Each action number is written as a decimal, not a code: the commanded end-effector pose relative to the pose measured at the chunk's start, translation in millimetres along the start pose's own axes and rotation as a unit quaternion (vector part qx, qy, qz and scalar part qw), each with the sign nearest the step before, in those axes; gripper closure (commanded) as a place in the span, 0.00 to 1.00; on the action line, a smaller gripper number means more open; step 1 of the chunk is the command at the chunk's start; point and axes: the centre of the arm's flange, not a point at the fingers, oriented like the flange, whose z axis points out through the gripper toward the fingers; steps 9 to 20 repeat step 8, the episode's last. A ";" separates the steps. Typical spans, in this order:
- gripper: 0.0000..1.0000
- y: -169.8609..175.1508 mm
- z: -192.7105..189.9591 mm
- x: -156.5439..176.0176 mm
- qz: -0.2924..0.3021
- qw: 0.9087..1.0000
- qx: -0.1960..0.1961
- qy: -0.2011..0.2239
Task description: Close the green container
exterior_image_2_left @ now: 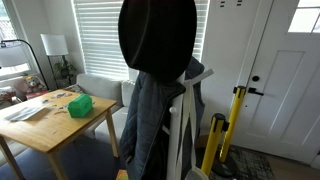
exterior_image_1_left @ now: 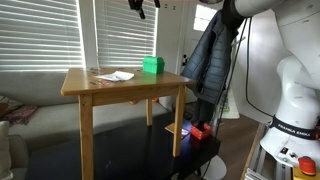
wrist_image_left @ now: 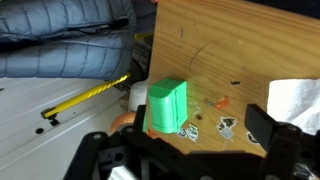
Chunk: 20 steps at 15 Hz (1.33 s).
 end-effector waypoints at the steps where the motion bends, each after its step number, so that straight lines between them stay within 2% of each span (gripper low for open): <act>1: 0.00 28.2 7.4 -23.9 -0.053 0.995 0.081 0.013; 2: 0.00 30.3 5.9 -24.1 -0.066 0.992 0.102 0.015; 3: 0.00 13.6 -19.1 -3.0 -0.034 0.997 0.065 0.016; 4: 0.00 18.5 -21.2 -2.5 -0.034 0.997 0.072 0.018; 20: 0.00 13.0 -18.1 -1.7 -0.036 0.997 0.068 0.016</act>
